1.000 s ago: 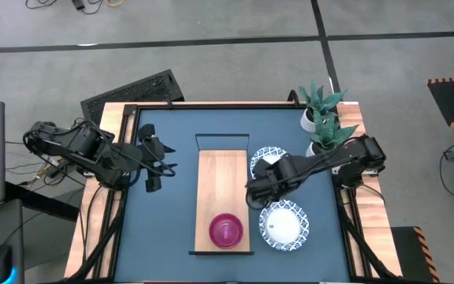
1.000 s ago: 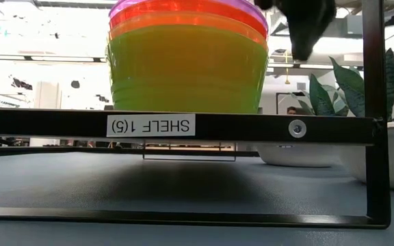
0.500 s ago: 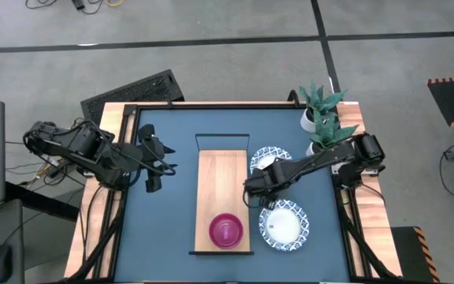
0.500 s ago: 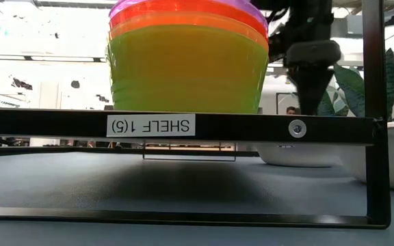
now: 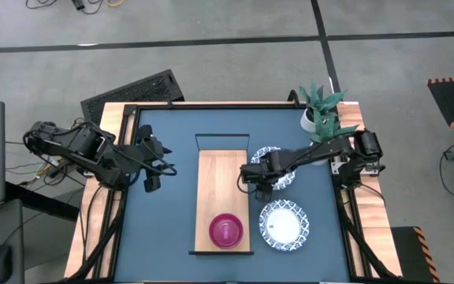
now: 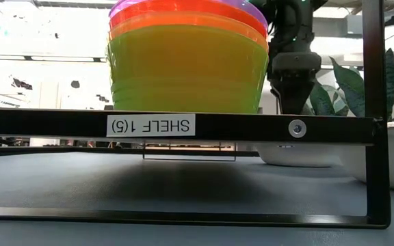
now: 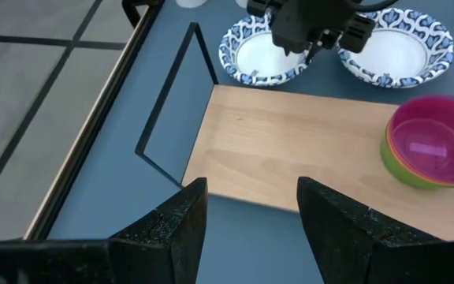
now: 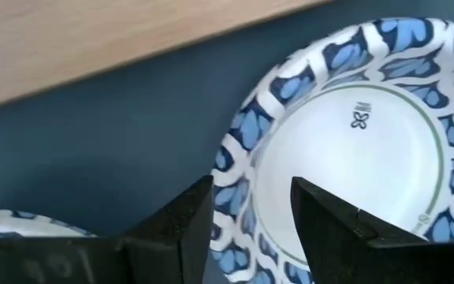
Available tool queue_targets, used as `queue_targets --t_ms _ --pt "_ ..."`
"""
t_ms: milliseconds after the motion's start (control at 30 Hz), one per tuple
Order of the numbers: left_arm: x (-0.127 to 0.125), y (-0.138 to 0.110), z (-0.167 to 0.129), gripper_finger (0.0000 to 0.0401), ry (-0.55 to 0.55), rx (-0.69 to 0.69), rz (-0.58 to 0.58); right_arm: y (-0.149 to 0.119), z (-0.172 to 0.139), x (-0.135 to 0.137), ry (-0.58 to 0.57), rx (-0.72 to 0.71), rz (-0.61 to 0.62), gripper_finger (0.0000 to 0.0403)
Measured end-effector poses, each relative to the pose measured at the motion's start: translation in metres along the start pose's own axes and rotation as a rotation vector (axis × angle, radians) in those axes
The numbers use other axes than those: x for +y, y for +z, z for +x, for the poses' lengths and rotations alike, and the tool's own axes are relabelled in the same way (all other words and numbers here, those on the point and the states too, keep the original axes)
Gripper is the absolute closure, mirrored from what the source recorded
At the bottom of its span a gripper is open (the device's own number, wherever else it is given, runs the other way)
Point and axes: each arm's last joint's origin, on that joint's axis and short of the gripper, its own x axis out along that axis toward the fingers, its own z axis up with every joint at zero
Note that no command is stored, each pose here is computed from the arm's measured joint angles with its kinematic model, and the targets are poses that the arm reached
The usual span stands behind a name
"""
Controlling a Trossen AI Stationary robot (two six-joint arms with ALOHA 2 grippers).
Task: Place and stack bowls onto a shelf
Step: Remove the top white bowl from the stacked bowl
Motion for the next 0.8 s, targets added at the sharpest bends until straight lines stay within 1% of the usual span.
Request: queue_targets --t_ms 800 --pt "0.0002 0.0001 0.0000 0.0218 0.008 -0.003 -0.002 0.0019 0.0002 0.0031 0.011 -0.026 -0.025 0.0207"
